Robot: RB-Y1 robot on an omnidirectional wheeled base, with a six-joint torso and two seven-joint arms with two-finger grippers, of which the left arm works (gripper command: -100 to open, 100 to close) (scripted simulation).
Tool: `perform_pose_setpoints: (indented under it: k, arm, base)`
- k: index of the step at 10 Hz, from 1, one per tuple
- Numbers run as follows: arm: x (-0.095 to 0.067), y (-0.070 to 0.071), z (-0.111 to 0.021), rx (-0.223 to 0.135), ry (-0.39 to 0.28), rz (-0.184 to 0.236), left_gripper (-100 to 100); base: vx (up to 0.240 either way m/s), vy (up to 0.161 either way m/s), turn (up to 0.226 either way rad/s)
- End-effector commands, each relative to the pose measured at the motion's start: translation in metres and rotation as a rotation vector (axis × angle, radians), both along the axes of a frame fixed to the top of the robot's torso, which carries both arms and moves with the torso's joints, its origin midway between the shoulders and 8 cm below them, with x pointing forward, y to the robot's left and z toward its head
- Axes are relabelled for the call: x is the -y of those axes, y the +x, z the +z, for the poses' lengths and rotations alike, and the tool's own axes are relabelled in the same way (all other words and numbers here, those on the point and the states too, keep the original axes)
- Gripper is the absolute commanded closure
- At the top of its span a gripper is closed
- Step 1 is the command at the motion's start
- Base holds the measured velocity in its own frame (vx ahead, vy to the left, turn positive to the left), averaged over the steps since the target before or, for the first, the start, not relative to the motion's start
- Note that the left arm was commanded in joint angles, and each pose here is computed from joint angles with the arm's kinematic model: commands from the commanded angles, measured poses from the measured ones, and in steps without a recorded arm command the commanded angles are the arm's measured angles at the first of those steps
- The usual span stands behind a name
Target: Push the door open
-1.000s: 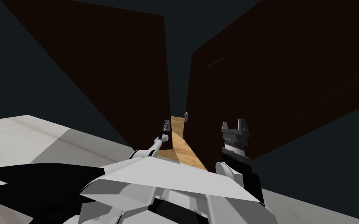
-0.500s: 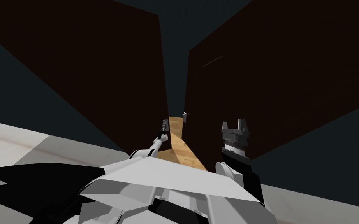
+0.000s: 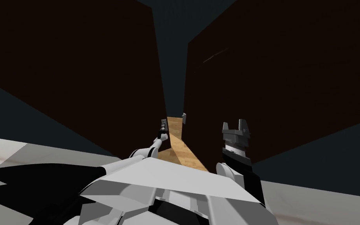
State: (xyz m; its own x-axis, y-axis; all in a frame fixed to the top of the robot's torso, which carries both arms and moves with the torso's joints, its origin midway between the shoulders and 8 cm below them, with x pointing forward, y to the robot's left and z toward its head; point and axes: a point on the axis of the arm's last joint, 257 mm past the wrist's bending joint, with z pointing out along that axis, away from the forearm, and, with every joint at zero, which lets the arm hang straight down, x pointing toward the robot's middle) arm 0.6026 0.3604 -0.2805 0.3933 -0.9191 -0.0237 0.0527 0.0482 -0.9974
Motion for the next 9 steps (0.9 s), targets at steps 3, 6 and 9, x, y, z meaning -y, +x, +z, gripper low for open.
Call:
perform_pose_setpoints:
  k: [3,6,9]
  arm:
    - [-0.026,-0.008,0.013,0.034,0.019,0.063,100]
    - [-0.034,-0.011,0.016,0.040,0.021,0.089,100]
    - [-0.051,-0.017,0.021,0.052,0.023,0.142,100]
  base:
    - [0.039,0.033,-0.056]
    - [0.043,0.040,-0.056]
    - [0.039,0.030,-0.071]
